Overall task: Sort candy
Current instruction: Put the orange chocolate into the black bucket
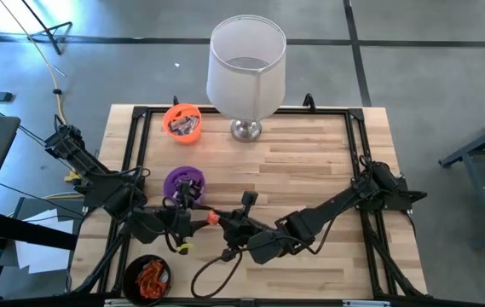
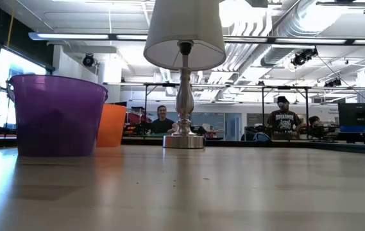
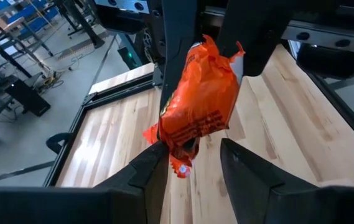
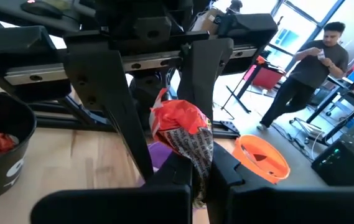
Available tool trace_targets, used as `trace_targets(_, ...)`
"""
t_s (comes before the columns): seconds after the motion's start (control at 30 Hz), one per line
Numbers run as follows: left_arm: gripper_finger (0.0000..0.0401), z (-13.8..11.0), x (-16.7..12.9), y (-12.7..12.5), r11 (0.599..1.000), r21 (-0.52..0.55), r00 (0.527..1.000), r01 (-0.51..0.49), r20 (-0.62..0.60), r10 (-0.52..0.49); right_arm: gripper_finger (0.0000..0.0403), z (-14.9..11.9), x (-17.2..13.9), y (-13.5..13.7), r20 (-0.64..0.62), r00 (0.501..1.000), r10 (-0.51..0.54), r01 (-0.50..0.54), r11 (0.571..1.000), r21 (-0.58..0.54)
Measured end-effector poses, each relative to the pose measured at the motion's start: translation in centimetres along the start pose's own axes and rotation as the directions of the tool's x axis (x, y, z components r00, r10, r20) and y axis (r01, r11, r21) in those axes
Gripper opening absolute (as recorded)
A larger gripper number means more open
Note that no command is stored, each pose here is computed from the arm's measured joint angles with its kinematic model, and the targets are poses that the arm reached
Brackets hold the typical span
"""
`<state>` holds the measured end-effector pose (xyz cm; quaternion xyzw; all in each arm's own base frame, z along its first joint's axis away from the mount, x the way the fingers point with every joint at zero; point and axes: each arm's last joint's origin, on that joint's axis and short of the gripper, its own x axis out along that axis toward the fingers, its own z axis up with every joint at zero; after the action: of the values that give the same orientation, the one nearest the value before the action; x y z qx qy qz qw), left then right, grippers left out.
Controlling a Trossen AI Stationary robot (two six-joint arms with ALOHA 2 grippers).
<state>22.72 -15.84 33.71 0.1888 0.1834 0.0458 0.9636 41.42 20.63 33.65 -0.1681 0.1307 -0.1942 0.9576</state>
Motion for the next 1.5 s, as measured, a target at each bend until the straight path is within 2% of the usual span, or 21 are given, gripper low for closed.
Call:
trace_targets(0.23,0.0136,0.0,0.1,0.2,1.000,-0.010,1.000,-0.016,0.000,0.016,0.0000,0.0,0.0,0.0,0.000,1.000,0.001,-0.001,1.000,0.001)
trace_targets(0.5,0.0136,0.0,-0.2,0.1,0.995,0.032,0.995,-0.096,0.001,0.096,0.0000,0.1,0.0,0.0,0.006,1.000,0.004,-0.004,1.000,0.004)
trace_targets(0.7,0.0136,0.1,-0.3,0.2,0.986,0.039,0.987,-0.161,0.006,0.161,0.0000,0.9,-0.7,0.2,0.020,1.000,-0.005,0.006,0.999,-0.038)
trace_targets(1.3,0.0134,0.5,-0.2,-0.1,1.000,-0.007,0.999,-0.028,0.043,0.028,0.0000,1.0,-0.3,-0.1,0.025,0.999,0.032,-0.032,0.999,-0.023)
trace_targets(1.4,0.0121,0.5,-0.2,-0.1,1.000,-0.007,0.999,-0.027,0.043,0.027,0.0001,1.0,-0.3,-0.1,0.024,0.999,0.028,-0.028,0.999,-0.023)
trace_targets(1.5,0.0088,0.5,-0.2,-0.1,1.000,-0.006,0.999,-0.026,0.042,0.026,0.0007,1.0,-0.3,-0.1,0.023,0.999,0.026,-0.025,0.999,-0.021)
